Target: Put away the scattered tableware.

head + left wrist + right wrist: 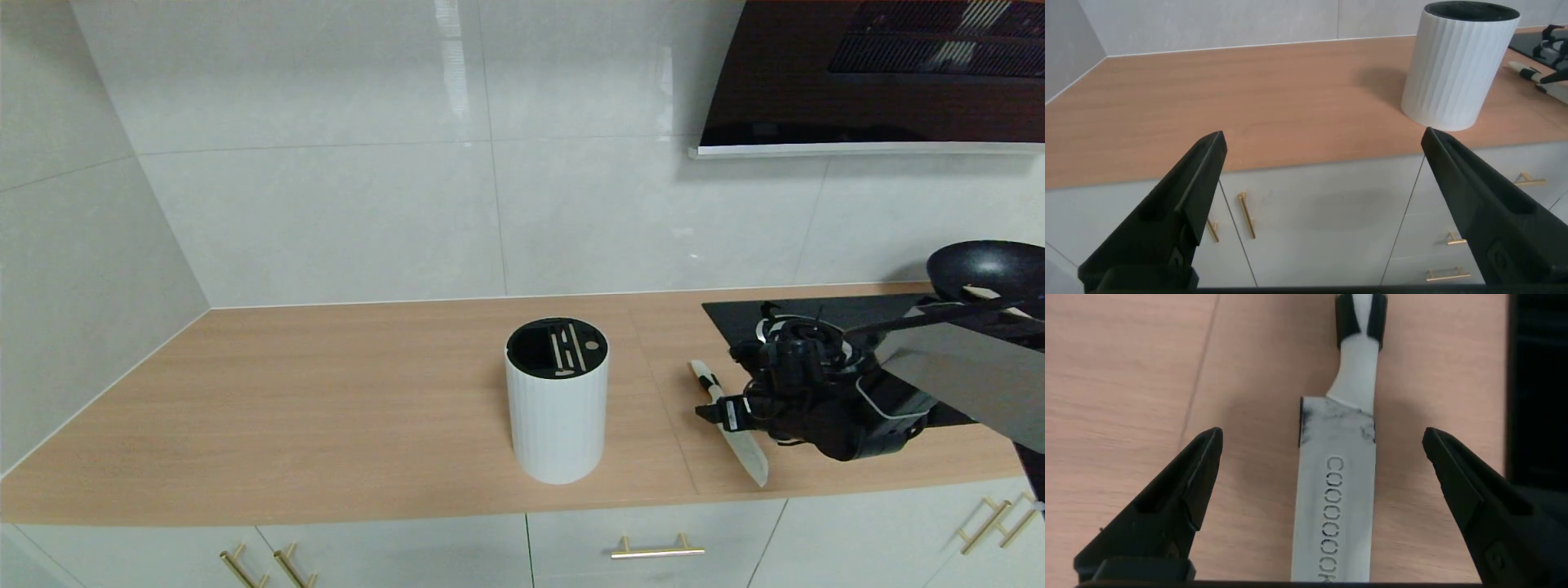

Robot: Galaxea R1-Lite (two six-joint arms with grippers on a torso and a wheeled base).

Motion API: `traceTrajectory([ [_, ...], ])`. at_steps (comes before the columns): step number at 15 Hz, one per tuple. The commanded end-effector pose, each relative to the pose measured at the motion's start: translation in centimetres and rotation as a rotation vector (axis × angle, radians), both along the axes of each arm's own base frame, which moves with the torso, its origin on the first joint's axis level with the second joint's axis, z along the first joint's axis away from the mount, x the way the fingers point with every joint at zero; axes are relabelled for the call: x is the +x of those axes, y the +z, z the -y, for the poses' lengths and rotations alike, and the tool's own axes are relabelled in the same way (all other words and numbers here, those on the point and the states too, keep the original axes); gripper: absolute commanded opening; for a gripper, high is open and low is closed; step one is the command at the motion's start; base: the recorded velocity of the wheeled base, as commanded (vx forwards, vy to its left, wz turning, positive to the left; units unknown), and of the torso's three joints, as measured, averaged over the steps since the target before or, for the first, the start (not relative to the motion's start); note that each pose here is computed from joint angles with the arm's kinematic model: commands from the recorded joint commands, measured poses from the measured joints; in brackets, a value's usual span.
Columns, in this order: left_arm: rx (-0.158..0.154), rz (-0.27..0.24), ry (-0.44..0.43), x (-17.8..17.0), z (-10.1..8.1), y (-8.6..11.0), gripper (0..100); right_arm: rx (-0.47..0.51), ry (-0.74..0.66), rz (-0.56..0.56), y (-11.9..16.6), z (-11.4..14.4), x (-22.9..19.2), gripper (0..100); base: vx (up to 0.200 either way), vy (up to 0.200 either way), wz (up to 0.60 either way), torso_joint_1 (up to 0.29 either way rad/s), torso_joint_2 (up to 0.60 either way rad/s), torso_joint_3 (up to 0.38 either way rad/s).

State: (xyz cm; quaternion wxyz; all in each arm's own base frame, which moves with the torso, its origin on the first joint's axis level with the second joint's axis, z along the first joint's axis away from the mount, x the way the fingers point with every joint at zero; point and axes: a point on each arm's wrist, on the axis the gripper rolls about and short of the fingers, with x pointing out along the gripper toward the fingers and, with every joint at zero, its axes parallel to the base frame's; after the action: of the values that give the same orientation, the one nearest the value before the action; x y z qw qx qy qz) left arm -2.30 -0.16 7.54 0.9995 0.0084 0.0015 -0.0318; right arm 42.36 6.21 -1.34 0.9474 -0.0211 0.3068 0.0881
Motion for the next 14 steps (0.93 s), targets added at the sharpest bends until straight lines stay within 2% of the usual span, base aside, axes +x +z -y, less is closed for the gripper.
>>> traceTrajectory([
  [1, 0.000, -0.001, 0.001, 0.0, 0.0, 0.0, 100, -0.002, -0.005, -0.005, -0.7, 0.1, 0.4, 100, 0.000, 0.000, 0.00, 0.000, 0.00, 0.000],
  [14, 0.001, -0.001, -0.001, 0.0, 0.0, 0.0, 100, -0.019, -0.035, 0.029, -2.3, 0.0, 1.9, 100, 0.000, 0.000, 0.00, 0.000, 0.00, 0.000],
])
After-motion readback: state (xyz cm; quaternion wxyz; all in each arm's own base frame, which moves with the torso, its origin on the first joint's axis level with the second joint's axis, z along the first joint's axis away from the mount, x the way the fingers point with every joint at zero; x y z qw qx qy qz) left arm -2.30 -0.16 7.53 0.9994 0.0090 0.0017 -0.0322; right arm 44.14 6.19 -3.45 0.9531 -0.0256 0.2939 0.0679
